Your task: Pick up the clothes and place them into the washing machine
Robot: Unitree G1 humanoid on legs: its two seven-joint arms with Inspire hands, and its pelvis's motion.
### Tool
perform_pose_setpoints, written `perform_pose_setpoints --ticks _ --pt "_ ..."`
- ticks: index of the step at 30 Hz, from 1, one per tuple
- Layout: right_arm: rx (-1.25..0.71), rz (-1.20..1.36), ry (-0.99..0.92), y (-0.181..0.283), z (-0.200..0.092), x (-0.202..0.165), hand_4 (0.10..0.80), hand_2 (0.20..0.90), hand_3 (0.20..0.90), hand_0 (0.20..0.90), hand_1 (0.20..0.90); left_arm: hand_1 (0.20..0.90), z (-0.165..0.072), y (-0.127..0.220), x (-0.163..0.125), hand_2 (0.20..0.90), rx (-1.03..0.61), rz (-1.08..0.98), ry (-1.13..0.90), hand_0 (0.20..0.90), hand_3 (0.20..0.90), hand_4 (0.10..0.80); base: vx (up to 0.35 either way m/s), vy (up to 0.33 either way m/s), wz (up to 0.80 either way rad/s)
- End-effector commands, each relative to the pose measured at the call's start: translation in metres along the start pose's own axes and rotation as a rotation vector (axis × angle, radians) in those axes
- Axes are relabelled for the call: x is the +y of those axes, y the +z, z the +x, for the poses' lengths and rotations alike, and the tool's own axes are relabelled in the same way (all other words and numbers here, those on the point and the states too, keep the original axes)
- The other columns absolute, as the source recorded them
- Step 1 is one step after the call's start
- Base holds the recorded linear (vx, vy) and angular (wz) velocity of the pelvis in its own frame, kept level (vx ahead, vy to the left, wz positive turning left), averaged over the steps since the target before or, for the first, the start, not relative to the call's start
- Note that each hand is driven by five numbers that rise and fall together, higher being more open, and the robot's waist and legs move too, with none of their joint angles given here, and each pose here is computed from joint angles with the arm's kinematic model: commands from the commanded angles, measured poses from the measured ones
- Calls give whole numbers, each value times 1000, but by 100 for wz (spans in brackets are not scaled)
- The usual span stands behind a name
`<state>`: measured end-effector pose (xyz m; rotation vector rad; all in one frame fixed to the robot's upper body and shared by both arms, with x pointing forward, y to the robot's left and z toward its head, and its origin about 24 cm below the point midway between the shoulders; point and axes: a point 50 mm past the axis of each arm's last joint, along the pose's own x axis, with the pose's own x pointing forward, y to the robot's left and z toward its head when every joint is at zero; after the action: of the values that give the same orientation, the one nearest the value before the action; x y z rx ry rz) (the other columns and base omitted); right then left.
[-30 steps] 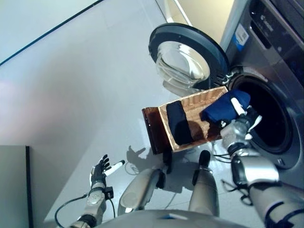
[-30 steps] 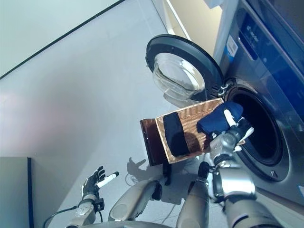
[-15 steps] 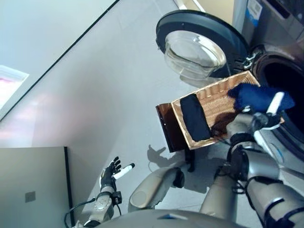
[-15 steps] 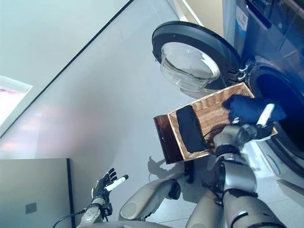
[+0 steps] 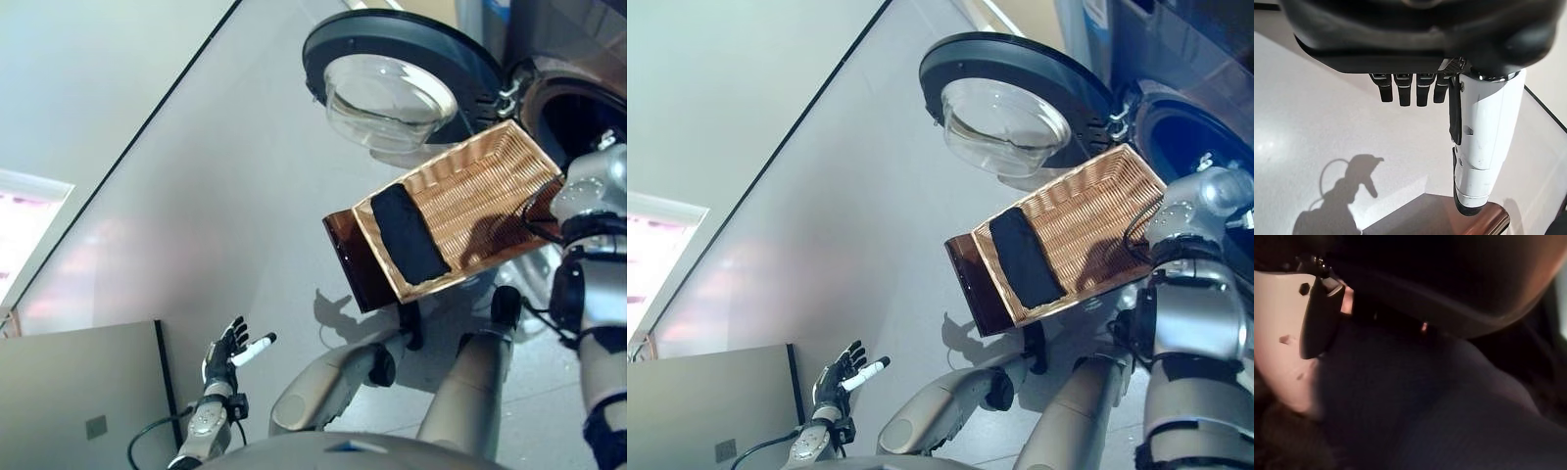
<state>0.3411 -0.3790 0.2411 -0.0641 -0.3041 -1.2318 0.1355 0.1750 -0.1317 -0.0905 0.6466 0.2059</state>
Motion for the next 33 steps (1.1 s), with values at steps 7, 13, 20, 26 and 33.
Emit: perform_pose_setpoints --ticks 7,13,20,26,33 --pt "-542 -718 23 114 21 10 800 900 900 900 900 900 3 9 39 900 -30 -61 174 900 900 800 -5 -10 1" --pt "-363 -608 136 62 12 16 800 900 900 900 900 900 2 5 39 900 -6 -58 191 900 900 800 -18 -21 8" --pt "-99 -449 268 -13 -13 21 800 900 900 900 900 900 6 7 39 900 -2 5 190 900 900 800 -9 -32 3" --pt "92 -391 397 -79 -60 31 800 900 900 900 900 900 10 15 46 900 -26 34 209 900 900 800 -20 -97 11" --pt "252 -259 533 -114 -122 55 800 900 900 900 900 900 14 21 58 900 -24 79 244 900 900 800 -2 -84 25"
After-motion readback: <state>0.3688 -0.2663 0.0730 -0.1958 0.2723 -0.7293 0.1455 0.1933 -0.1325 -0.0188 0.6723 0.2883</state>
